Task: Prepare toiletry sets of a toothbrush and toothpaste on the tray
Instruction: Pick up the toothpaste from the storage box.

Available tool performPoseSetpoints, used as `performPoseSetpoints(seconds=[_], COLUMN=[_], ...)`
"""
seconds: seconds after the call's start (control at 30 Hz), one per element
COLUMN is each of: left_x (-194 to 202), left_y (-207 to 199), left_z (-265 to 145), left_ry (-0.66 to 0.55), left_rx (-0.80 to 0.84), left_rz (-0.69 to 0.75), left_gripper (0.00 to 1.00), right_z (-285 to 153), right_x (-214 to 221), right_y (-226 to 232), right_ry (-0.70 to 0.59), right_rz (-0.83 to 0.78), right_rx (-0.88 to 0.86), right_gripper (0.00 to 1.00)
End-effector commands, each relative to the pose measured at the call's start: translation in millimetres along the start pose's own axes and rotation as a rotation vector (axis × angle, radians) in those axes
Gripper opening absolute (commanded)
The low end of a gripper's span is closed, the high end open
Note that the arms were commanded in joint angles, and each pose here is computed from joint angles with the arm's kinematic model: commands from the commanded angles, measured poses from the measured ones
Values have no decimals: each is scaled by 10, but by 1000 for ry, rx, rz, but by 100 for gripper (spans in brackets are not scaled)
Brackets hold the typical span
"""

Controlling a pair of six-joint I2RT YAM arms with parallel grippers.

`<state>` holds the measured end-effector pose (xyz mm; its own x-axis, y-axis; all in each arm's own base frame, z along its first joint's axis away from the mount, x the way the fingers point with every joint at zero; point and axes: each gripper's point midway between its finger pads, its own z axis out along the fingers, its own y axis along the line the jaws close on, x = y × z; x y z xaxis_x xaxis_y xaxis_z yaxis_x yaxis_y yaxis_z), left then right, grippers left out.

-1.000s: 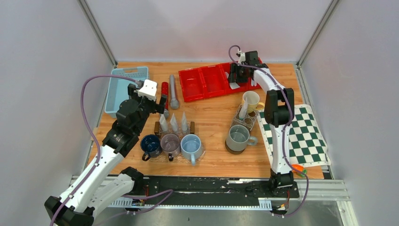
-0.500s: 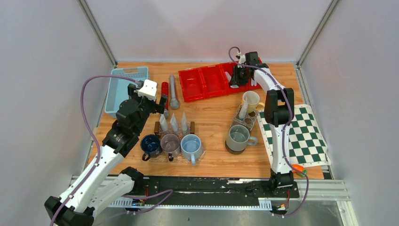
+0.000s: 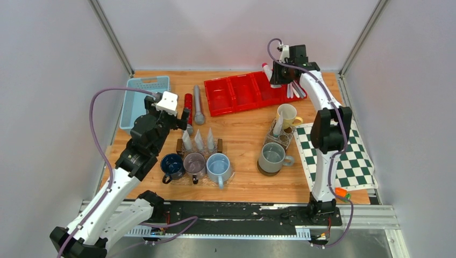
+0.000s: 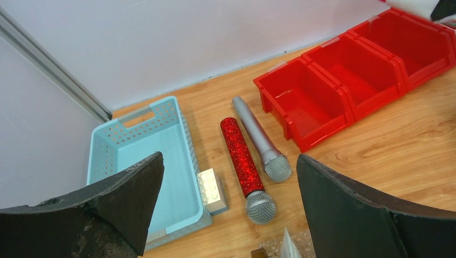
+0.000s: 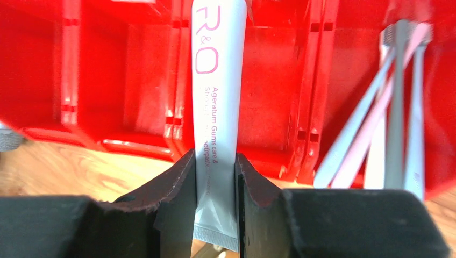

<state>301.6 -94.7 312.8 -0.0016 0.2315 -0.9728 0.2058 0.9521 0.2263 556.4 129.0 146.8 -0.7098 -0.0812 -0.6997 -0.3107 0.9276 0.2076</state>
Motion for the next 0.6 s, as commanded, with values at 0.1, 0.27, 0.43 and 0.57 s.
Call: performPoseSetpoints(seconds=[0.1,0.27,0.43,0.57], left_x=[-176,-291,-423,-533], left_y=[-9,-136,-287,-418], left_z=[-38,-24,-11,-13], left_ry=[-62,-80,-99,-107], left_rx=[16,74,148,216], left_rz=[-54,-156,-259,-336], left_gripper=[100,100,100,100], right_z=[-830,-1167,-1452,-1612], right_x=[-502,-445,-258,-54], right_y=[395,828,1290,1672], right_ry=[-187,-220,-228,-227], right_rz=[-85,-128,-198,-281], right_rx=[-32,-108,-184,-260], right_gripper=[14,13,12,12])
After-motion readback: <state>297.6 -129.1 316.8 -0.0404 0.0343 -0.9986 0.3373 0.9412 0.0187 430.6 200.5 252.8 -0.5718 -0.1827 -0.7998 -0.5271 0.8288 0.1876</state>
